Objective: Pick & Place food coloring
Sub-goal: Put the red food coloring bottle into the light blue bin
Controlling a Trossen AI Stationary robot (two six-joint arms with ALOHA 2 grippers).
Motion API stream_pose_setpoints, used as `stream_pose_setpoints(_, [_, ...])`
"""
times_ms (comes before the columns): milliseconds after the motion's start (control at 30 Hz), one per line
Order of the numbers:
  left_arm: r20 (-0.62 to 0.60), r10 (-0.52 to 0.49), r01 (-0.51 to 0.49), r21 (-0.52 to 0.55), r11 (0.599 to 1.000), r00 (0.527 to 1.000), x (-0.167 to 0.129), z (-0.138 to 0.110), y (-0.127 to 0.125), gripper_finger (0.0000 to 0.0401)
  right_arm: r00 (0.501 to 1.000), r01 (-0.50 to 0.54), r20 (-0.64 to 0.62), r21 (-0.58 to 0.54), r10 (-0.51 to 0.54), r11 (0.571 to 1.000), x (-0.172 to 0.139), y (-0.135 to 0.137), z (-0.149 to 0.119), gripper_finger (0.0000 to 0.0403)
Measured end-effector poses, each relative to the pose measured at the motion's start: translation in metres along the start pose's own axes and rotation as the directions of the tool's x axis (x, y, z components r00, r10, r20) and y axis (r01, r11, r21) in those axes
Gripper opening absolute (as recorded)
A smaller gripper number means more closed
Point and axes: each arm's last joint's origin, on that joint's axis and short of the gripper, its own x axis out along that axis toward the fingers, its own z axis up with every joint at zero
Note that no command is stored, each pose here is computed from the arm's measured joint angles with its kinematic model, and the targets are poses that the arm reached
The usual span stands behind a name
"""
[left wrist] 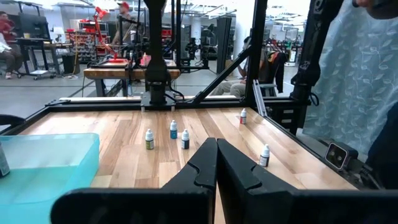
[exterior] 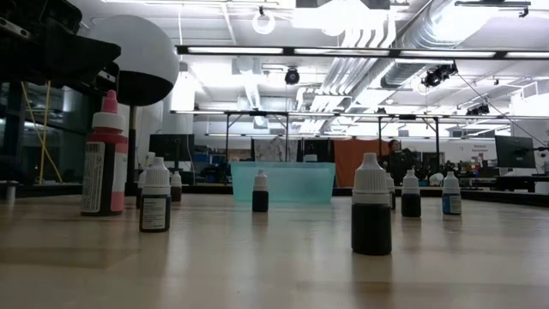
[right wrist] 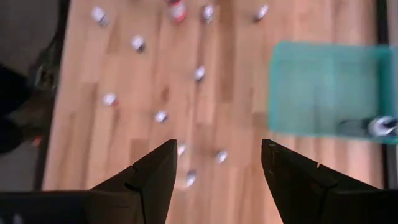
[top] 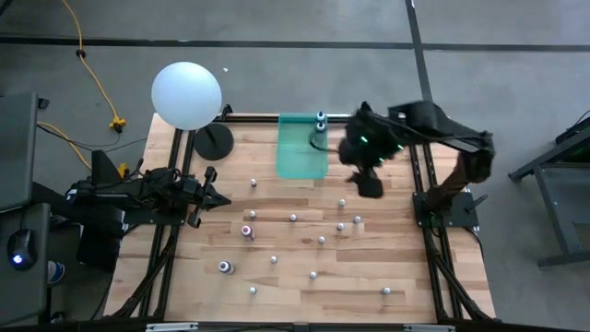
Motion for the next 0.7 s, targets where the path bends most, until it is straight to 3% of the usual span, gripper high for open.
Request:
stream_pose_setpoints(167, [0.000, 0.000, 0.000, 0.000, 1.000, 1.000, 0.000, 0.000, 0.000, 0.0001, 0.995, -0.059, -0.076, 0.019, 0.061, 0.998, -0.002, 0.031, -0.040, 0.0223])
stream_pose_setpoints(400, [0.000, 0.000, 0.000, 0.000, 1.000, 1.000, 0.000, 0.000, 0.000, 0.0001, 0.974, -0.121, -0.182, 0.077, 0.133, 0.990, 0.015, 0.050, -0.092, 0.0223])
stream_pose_setpoints(567, [0.000, 0.000, 0.000, 0.000, 1.000, 1.000, 0.000, 0.000, 0.000, 0.0001, 0.948, -0.204, -0.238, 0.060, 0.213, 0.977, 0.040, 0.065, -0.112, 0.0223])
stream_pose_setpoints(700, [0.000, 0.000, 0.000, 0.000, 1.000, 1.000, 0.000, 0.000, 0.000, 0.0001, 0.938, -0.250, -0.255, -0.019, 0.237, 0.968, 0.061, 0.082, -0.120, 0.0223])
